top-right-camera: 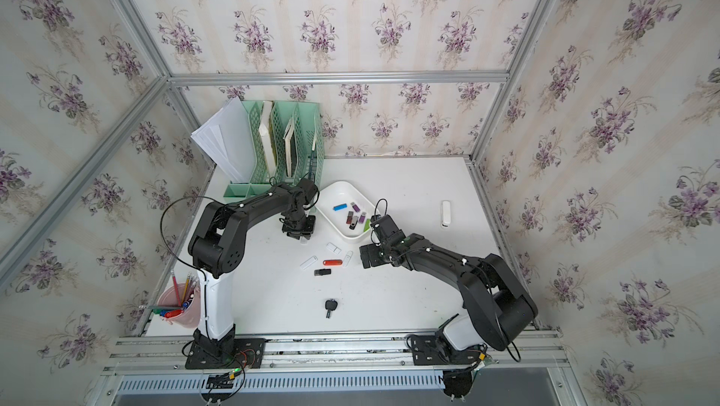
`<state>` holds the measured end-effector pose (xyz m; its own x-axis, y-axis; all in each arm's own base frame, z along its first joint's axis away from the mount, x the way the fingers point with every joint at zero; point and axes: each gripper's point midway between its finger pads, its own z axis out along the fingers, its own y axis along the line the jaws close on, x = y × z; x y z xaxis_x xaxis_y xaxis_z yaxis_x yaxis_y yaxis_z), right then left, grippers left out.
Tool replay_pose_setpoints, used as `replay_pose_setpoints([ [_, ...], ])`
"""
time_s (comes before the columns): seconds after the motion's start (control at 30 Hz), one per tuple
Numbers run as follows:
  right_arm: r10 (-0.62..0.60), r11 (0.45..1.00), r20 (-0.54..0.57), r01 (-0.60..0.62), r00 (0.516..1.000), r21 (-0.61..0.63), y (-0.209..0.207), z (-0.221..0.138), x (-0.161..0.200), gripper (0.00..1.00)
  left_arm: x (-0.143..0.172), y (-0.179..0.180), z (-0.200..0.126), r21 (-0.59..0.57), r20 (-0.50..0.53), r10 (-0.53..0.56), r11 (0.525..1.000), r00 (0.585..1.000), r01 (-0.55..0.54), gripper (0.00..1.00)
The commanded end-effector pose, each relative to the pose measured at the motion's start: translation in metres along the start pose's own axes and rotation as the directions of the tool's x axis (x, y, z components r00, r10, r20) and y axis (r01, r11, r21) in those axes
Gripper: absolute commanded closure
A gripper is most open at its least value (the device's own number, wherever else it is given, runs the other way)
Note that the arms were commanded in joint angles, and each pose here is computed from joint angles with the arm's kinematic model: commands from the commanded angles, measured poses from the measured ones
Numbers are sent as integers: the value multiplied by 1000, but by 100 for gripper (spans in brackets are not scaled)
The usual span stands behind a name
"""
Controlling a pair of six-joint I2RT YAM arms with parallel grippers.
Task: Put the usb flash drive into the storage box
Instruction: Pick up the USB flash from the center of the board.
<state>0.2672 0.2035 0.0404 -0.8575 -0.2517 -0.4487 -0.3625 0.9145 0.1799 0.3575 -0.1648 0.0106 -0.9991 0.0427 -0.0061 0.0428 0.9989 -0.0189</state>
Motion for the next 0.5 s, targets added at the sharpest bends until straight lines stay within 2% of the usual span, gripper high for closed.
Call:
replay_pose_setpoints([
  [0.0,-28,999,6,28,1000,-21,5,3,-2,4,18,3,8,1,-72,-9,1000,997,9,61],
  [0.47,-50,994,-29,47,998,-99,17,19,5,6,26,7,10,-4,-79,-13,1000,997,13,60],
])
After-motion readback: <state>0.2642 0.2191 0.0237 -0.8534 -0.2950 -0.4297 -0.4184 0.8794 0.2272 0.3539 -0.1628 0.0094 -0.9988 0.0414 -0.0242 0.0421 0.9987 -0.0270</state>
